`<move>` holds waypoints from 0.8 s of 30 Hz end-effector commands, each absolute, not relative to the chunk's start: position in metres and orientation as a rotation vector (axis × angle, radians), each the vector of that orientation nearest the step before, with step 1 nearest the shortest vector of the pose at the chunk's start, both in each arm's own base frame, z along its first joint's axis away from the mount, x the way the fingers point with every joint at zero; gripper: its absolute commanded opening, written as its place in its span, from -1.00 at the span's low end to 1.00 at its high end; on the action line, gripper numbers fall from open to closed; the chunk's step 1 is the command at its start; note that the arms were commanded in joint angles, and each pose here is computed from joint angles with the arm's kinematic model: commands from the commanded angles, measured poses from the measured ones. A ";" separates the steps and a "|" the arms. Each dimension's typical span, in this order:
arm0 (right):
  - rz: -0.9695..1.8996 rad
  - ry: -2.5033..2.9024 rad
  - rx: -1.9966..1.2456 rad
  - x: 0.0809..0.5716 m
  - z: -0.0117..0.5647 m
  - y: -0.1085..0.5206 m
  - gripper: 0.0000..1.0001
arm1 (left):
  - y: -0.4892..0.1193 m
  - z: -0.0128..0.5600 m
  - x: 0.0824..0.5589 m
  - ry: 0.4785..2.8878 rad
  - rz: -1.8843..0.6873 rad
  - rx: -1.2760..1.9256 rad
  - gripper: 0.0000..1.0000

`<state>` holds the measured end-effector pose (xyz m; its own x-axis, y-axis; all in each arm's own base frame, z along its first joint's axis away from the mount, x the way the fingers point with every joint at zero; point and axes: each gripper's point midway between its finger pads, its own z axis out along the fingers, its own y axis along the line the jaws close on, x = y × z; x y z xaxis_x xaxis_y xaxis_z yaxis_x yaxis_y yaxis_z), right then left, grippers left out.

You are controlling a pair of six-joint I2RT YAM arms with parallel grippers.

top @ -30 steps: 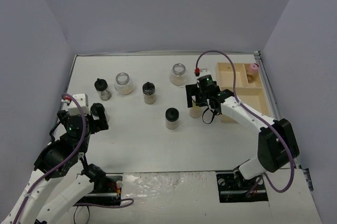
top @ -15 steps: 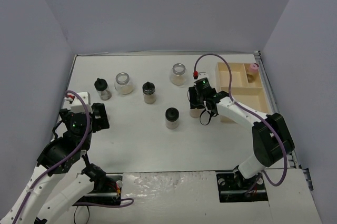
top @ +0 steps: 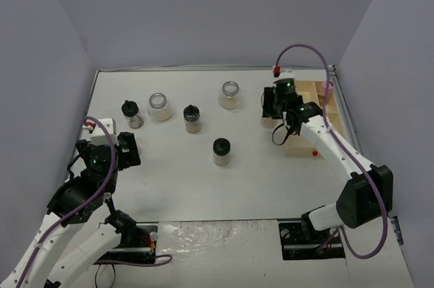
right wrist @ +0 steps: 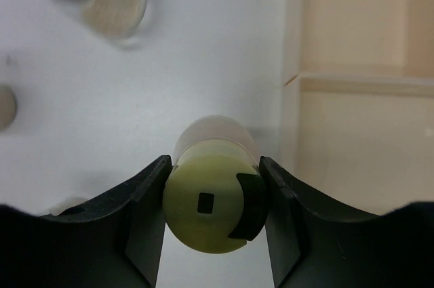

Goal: Organize the condiment bottles

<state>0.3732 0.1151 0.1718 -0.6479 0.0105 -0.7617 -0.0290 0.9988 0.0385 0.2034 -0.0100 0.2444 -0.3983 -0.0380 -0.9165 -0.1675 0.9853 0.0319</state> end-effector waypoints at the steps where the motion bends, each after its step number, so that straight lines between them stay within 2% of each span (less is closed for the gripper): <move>1: -0.073 2.073 0.177 0.414 0.263 0.028 -1.00 | -0.010 0.256 0.207 1.946 0.127 -0.173 0.94; 7: -0.099 2.060 0.447 0.452 0.257 -0.060 -1.00 | -0.012 0.255 0.208 1.953 0.118 -0.166 0.94; 14: -0.194 2.036 0.585 0.480 0.247 -0.128 -1.00 | -0.013 0.255 0.208 1.954 0.111 -0.161 0.94; 24: -0.213 2.086 0.609 0.516 0.212 -0.161 -1.00 | -0.014 0.255 0.208 1.952 0.099 -0.159 0.94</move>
